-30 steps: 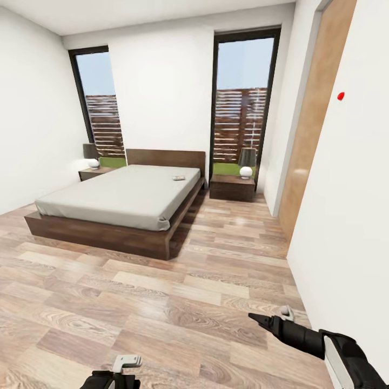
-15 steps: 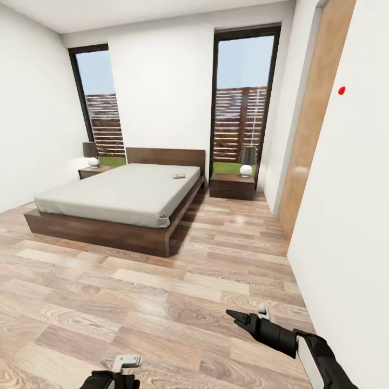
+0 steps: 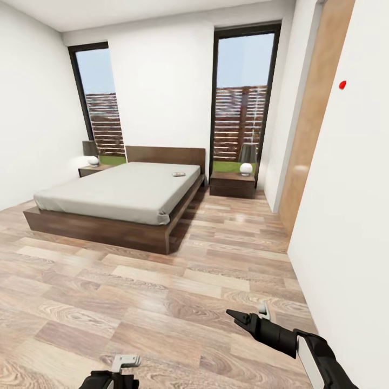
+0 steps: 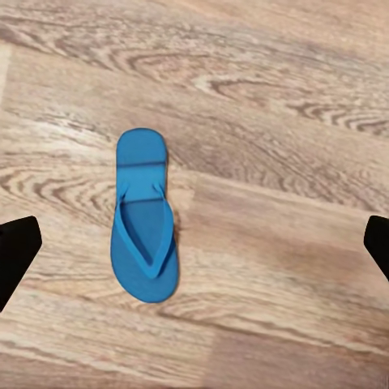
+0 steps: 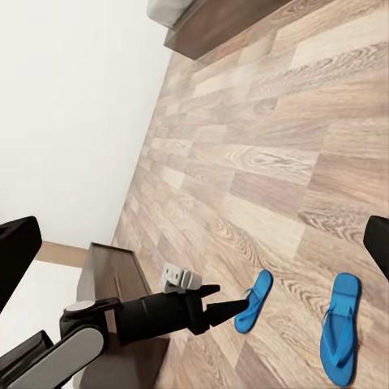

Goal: In the bedroom, move the book from the bed onto either nightstand, and place the two sandals side by side next to the bed.

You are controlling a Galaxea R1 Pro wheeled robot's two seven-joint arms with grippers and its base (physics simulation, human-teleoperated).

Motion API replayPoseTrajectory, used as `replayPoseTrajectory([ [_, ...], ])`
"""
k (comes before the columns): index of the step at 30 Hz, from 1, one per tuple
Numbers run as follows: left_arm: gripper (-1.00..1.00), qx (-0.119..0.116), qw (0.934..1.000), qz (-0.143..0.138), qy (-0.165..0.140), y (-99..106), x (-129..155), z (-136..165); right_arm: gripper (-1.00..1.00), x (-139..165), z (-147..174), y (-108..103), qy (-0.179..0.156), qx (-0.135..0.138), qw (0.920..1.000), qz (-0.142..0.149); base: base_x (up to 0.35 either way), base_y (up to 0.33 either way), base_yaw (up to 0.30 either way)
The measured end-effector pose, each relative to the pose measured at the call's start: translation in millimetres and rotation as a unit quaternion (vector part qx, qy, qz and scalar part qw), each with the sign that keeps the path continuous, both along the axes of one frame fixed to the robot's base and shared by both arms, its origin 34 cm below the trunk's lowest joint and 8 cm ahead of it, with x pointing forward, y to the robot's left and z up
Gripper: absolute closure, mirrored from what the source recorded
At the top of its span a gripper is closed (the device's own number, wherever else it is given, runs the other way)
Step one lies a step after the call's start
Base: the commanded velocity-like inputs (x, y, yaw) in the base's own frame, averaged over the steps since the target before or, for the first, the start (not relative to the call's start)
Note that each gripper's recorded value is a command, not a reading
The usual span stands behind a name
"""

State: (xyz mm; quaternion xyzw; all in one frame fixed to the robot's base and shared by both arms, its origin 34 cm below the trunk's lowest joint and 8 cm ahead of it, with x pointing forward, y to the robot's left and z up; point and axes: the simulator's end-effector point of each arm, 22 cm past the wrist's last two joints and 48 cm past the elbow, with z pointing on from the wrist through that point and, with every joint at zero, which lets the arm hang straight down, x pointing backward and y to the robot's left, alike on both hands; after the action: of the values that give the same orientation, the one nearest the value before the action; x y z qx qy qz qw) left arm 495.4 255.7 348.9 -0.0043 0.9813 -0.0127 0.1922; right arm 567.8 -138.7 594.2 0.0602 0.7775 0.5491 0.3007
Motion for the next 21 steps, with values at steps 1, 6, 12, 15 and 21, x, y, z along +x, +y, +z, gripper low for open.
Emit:
replayPoseTrajectory([
  [1,-1.00,0.000,1.0000,0.001,0.000,0,0,-2,-1.00,-1,-2,0,0.000,0.000,1.0000,0.000,0.000,0.000,0.000],
  [6,-1.00,-0.005,0.9998,0.020,-0.002,8,-2,-12,-1.00,-3,-14,0,0.001,-0.001,1.0000,0.000,0.000,0.000,0.000],
  [12,-1.00,-0.011,0.9992,0.039,-0.003,13,-4,-25,-1.00,-6,-27,1,0.001,-0.001,1.0000,0.000,0.000,0.000,0.000],
  [15,-1.00,-0.011,0.9991,0.041,-0.004,14,-5,-31,-1.00,-8,-34,1,0.001,-0.001,1.0000,0.000,0.000,0.000,0.000],
  [21,-1.00,-0.010,0.9989,0.044,-0.011,17,-6,-43,-1.00,-11,-47,1,0.001,-0.001,1.0000,0.000,0.000,0.000,0.000],
])
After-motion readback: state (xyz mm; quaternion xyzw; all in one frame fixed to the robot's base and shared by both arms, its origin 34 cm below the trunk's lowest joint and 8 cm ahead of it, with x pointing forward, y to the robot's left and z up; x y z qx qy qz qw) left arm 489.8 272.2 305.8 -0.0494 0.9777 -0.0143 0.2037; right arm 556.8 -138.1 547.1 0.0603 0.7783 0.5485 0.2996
